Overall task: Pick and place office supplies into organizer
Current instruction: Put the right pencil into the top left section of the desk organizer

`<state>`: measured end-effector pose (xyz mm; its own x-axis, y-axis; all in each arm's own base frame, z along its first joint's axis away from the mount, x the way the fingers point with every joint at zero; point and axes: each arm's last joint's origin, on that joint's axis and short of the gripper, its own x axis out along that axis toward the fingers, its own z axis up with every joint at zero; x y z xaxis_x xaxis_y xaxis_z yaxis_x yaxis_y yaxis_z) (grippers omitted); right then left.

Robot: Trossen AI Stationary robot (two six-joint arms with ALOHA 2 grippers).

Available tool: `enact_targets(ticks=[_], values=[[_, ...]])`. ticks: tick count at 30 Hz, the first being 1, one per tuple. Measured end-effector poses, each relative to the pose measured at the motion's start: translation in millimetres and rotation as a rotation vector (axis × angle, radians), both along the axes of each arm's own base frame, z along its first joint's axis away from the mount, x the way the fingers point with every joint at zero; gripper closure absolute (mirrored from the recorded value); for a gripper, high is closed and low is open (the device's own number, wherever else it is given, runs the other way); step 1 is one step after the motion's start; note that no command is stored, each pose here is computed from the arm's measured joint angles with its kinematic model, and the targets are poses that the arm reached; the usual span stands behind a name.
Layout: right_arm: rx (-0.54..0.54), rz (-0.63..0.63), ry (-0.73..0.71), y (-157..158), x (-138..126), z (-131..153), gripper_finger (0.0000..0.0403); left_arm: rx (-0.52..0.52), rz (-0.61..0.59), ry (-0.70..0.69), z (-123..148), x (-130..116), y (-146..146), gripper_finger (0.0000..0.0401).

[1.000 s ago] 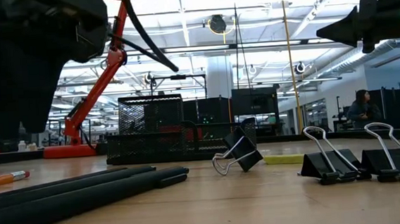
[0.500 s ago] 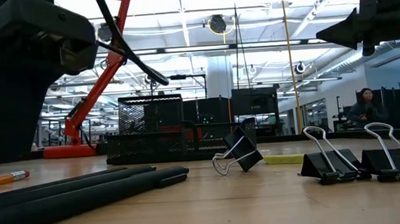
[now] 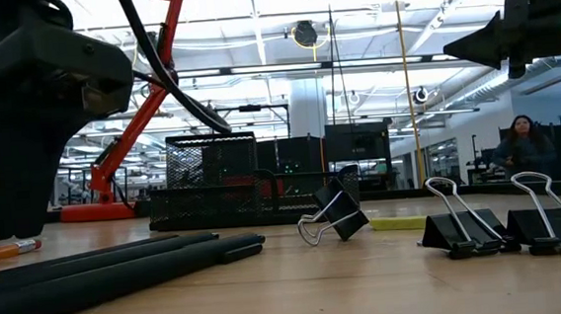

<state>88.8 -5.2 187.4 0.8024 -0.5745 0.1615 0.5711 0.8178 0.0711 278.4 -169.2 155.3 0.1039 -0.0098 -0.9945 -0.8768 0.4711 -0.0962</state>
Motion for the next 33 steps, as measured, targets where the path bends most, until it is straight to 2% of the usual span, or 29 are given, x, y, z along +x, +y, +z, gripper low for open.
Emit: enact_targets(ticks=[6,16,24,33], values=[[0.0,0.0,0.0,0.0,0.0,0.0,0.0399,0.009,-0.003,0.011,-0.9,-1.4,-0.5,0.0238],[0.0,0.0,0.0,0.0,0.0,0.0,0.0399,0.028,-0.015,0.078,-24.5,2.4,-4.3,0.0238],[0.001,0.0,-0.001,0.0,0.0,0.0,0.0399,0.035,-0.032,0.088,-29.0,3.1,-4.4,0.024],[-0.001,0.006,-0.001,0.1,0.1,0.0,0.0399,0.039,-0.051,0.064,-29.8,4.5,-5.1,0.0322]])
